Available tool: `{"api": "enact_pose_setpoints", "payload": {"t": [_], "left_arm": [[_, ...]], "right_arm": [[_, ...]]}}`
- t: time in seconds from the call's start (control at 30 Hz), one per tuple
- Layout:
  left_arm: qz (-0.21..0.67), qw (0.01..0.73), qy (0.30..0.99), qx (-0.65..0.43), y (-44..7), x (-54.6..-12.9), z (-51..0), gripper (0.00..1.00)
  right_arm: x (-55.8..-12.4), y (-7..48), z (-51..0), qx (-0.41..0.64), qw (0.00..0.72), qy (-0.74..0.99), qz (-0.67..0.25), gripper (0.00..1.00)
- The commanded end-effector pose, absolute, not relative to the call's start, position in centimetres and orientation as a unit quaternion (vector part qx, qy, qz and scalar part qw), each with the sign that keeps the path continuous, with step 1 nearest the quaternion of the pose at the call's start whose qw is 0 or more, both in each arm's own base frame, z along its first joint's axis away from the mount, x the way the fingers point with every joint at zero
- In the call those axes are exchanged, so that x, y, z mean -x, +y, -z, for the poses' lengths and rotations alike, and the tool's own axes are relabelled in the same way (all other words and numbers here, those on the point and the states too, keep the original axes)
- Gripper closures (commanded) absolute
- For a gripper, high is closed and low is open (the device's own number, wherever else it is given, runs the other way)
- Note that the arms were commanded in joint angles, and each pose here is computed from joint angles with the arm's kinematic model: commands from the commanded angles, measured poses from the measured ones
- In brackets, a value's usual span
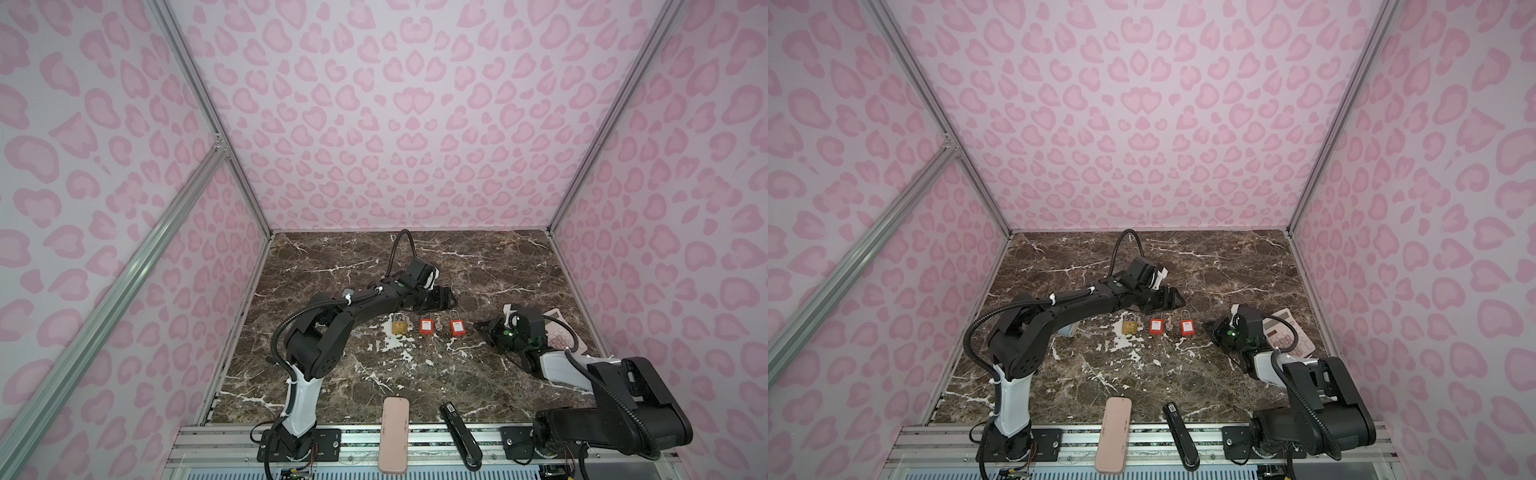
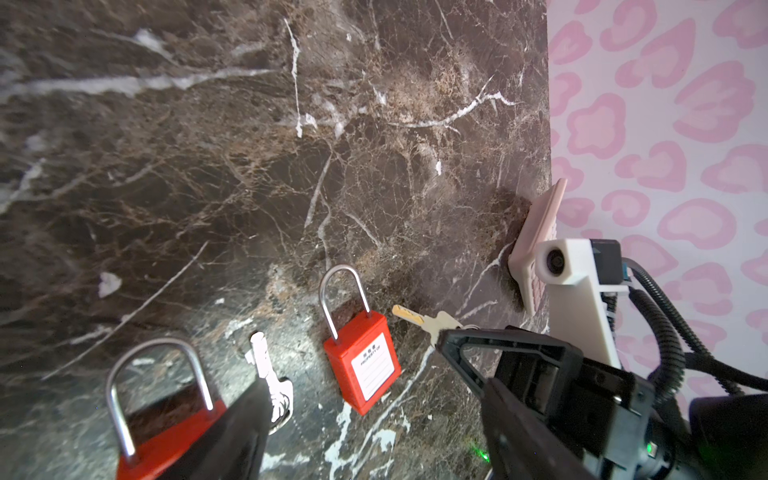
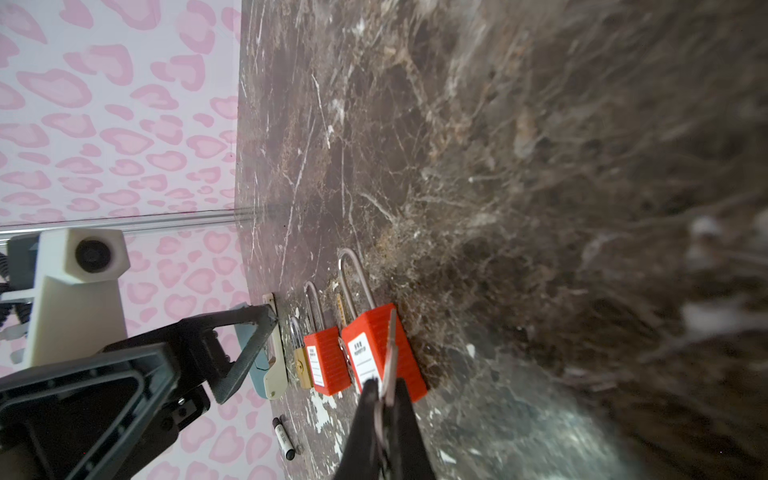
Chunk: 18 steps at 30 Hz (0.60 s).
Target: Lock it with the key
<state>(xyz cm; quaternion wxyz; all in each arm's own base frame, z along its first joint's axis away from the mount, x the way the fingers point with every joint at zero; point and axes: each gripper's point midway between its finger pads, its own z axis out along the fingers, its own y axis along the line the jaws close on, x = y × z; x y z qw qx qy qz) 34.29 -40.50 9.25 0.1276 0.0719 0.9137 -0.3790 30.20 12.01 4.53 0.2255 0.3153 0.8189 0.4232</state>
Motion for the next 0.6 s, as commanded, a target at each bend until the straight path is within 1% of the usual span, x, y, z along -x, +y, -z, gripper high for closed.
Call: {"api": "enact_pose_setpoints", "payload": {"t": [0.0,0.2,0.3,0.43,0.57], "left_arm": [[0.387,0.142,0.908,-0.075,-40.5,-34.6,-10.3,0.19],[0.386,0.142,0.908,-0.075,-40.4,-34.5,-10.3,0.19],[0.387,0.143,0.908,-0.074,-40.4,-34.5,-10.3,0.19],[0.389,0.144,0.907,-0.075,-40.6,-34.5,-10.4,0.19],[0.388,0.143,0.907,-0.074,-40.5,-34.4,-10.5,0.19]], "right_arm": [[-30.6,11.9,-4.5,-0.316,0.237,0.816,-0.421,1.0],[-30.2,11.5,-3.8,-0.327,0.242,0.818,-0.406,0.99],[-29.9,11.4,-3.6,-0.331,0.24,0.82,-0.399,0.94],[-29.4,11.2,-3.1,-0.338,0.234,0.825,-0.387,0.83],[-28.9,11.2,-2.8,-0.344,0.229,0.828,-0.38,0.68]]}}
